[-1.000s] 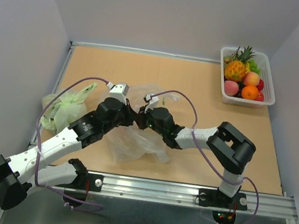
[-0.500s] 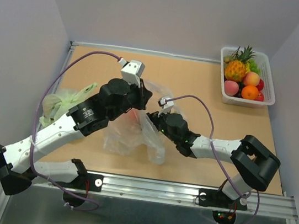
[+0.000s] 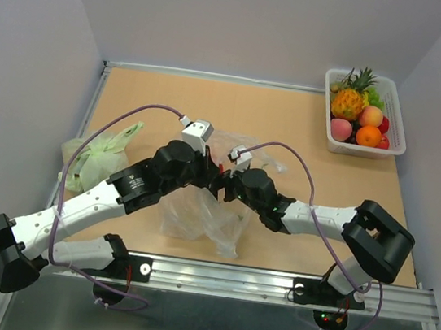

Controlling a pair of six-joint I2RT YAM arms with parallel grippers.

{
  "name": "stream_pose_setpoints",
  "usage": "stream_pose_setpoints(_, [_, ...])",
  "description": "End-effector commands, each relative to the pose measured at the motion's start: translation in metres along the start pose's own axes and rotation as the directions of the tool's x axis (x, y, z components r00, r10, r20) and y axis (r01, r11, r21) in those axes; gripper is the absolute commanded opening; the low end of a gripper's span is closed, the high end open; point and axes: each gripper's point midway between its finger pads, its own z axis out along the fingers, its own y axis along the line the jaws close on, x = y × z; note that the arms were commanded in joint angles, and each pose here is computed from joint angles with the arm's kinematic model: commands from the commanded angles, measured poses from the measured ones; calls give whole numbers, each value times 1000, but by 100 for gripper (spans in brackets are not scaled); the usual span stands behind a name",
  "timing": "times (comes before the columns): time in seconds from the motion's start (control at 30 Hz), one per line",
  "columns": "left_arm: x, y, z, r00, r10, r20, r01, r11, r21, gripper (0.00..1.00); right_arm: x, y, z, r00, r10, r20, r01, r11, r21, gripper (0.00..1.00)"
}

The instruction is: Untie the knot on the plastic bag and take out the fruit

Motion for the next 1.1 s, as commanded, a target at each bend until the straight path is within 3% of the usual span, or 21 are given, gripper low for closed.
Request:
stream_pose_setpoints(0.0, [4, -8, -1, 1000, -24, 1, 24, 999, 44, 0, -14, -2, 14, 999, -40, 36, 40, 999, 24, 100])
stream_pose_setpoints(0.23, [8, -10, 2, 1000, -22, -10, 22, 998, 57, 0, -32, -15, 31, 994, -75, 80, 64, 990, 126, 100])
stream_pose_setpoints(0.43, [12, -15, 5, 1000, -15, -28, 17, 996, 83, 0, -39, 1, 45, 993, -76, 87, 71, 996, 56, 100])
stream_pose_setpoints(0.77, [19, -17, 9, 999, -19, -43, 23, 995, 93, 0, -3, 41, 76, 999, 1, 33, 5, 985, -174, 100])
stream_pose_setpoints(0.93, [25, -19, 9, 998, -20, -59, 27, 994, 106, 0, 8, 36, 89, 999, 28, 26, -24, 988, -154, 99])
stream_pose_setpoints(1.0, [24, -18, 8, 998, -21, -53, 27, 994, 103, 0, 5, 30, 91, 999, 31, 43, -25, 992, -122, 94])
stream_pose_setpoints(1.07, [25, -15, 8, 998, -24, -53, 28, 996, 89, 0, 3, 29, 91, 998, 26, 53, -20, 993, -113, 79])
